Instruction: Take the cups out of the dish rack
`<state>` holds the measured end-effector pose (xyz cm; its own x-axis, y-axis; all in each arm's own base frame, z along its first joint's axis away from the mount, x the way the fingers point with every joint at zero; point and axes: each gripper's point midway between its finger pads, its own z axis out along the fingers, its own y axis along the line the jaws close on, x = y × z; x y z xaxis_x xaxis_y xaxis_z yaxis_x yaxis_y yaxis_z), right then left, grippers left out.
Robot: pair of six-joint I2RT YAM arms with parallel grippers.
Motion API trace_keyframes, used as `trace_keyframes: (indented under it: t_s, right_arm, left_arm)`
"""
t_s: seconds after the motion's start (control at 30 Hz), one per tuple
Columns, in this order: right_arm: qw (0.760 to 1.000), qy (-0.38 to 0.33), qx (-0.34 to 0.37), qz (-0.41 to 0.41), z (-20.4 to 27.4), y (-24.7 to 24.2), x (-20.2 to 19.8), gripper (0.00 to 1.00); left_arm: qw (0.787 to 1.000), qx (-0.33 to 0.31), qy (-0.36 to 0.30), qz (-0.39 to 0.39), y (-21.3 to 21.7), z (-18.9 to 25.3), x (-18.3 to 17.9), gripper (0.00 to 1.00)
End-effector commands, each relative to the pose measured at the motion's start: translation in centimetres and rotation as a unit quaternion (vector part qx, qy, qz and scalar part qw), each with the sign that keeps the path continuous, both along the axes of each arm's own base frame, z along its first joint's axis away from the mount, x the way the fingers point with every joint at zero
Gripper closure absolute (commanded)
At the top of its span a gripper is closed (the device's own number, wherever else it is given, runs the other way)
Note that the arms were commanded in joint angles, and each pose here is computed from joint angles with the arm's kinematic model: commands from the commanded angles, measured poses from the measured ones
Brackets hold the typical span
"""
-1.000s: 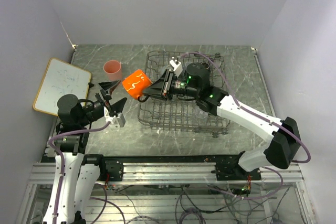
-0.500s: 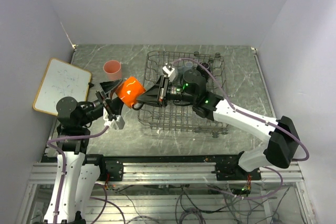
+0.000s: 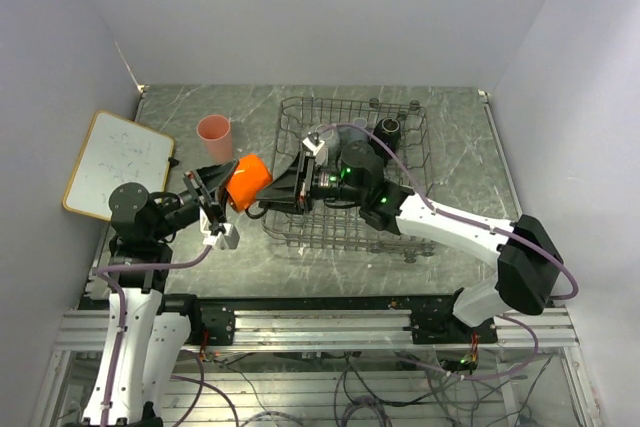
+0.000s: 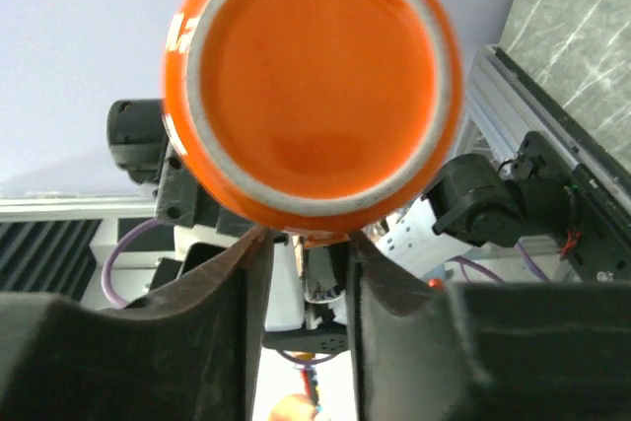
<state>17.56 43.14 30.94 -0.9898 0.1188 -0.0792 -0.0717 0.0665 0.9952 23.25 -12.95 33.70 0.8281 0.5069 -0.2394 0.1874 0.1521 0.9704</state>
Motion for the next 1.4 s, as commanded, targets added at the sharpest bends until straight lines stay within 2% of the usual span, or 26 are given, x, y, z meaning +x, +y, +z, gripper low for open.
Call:
trace_keyframes:
  t_s: [0.0, 0.07, 0.17, 0.23, 0.27, 0.4, 0.53, 0.7, 0.8, 0.9, 1.1, 1.27, 1.37]
  right_arm:
    - [0.997, -0.040, 0.061, -0.005, 4.3, -0.7, 0.2, 0.48]
    - [0.998, -0.055, 0.032, -0.026, 3.4, -1.4, 1.6, 0.31]
    - [0.993, -0.069, -0.030, -0.087, 2.2, -4.3, 5.0, 0.16]
    - [0.986, -0.078, -0.070, -0.127, 1.3, -6.8, 7.2, 0.11]
    - [0.983, -0.077, -0.086, -0.142, 0.8, -8.0, 8.0, 0.10]
    - [0.968, -0.081, -0.139, -0.192, -0.8, -12.0, 10.2, 0.10]
    - [0.952, -0.087, -0.194, -0.220, -2.2, -14.3, 11.2, 0.10]
    - [0.940, -0.095, -0.224, -0.238, -2.9, -15.8, 11.2, 0.10]
    - [0.934, -0.098, -0.238, -0.246, -3.2, -16.5, 10.9, 0.10]
    - [0.930, -0.099, -0.250, -0.251, -3.4, -17.1, 10.7, 0.10]
    - [0.925, -0.101, -0.260, -0.256, -3.5, -17.7, 10.5, 0.11]
    - [0.923, -0.097, -0.264, -0.262, -4.0, -18.1, 10.2, 0.12]
    - [0.923, -0.096, -0.264, -0.264, -4.0, -18.3, 10.1, 0.12]
  left_arm:
    - [0.999, 0.020, 0.018, -0.017, -0.4, -0.7, -0.2, 0.93]
    - [0.997, 0.004, 0.079, 0.009, 0.2, -1.3, 1.1, 0.93]
    - [0.976, 0.003, 0.207, 0.071, 1.8, -3.3, 3.9, 0.93]
    - [0.947, 0.013, 0.300, 0.113, 2.8, -4.9, 5.7, 0.93]
    - [0.926, 0.012, 0.352, 0.136, 3.3, -5.8, 6.4, 0.93]
    - [0.864, -0.009, 0.452, 0.219, 4.3, -7.4, 10.1, 0.93]
    - [0.814, 0.001, 0.505, 0.288, 3.4, -9.0, 13.3, 0.93]
    - [0.757, -0.012, 0.552, 0.350, 3.1, -10.6, 17.9, 0.93]
    - [0.707, -0.020, 0.575, 0.412, 4.0, -12.9, 20.6, 0.93]
    - [0.659, -0.022, 0.603, 0.449, 4.4, -14.8, 21.2, 0.93]
    - [0.597, -0.062, 0.627, 0.497, 4.5, -18.1, 22.1, 0.93]
    - [0.569, -0.071, 0.639, 0.513, 4.1, -19.7, 22.9, 0.93]
    - [0.579, -0.066, 0.627, 0.516, 3.5, -20.5, 23.4, 0.93]
